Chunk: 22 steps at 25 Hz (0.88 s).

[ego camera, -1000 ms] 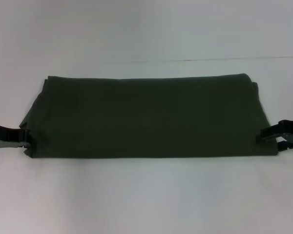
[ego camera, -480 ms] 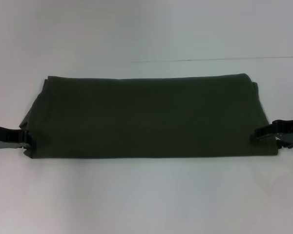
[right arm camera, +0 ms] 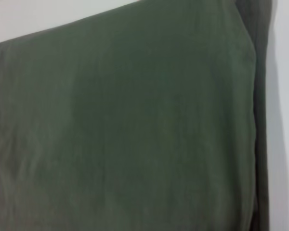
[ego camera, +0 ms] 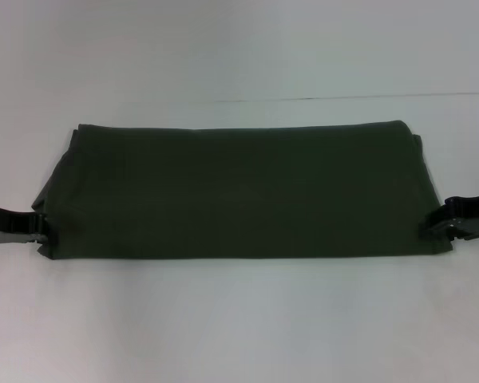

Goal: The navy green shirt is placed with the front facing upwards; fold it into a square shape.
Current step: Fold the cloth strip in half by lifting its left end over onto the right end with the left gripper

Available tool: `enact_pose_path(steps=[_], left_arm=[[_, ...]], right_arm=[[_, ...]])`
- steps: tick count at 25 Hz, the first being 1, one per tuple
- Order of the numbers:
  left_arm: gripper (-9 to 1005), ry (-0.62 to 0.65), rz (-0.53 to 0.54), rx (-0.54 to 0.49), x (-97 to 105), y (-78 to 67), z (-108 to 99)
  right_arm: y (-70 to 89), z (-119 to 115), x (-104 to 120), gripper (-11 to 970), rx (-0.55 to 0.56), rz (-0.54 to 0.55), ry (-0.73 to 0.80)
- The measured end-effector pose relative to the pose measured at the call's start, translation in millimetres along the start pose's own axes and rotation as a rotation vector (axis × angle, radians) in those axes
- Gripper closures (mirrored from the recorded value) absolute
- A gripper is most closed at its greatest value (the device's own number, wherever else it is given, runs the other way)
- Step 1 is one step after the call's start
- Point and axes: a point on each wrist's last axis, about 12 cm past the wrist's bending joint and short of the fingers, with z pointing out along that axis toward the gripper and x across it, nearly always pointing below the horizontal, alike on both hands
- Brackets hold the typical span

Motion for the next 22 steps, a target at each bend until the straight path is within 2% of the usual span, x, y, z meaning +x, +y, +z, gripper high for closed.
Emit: enact_pose_path(steps=[3, 14, 19, 22], left_arm=[[993, -0.002, 0.000, -0.001, -0.2, 0.2, -0.1], [993, -0.001, 0.003, -0.001, -0.4, -0.1, 0.0], [993, 0.002, 0.007, 0.001, -0.3, -0.6, -0.1], [992, 0.020, 0.022, 0.015, 1.1, -1.9, -1.1]], right_arm=[[0.1, 0.1, 0.1, 546, 0.001, -0.001, 0.001], [-0.5, 1.6, 2.4, 792, 0.013, -0.015, 0.016], [0.5, 3.0, 3.2, 949, 0.026, -0.036, 0.031], [0.1, 1.3, 4.7, 950, 0.025, -0.052, 0.050]])
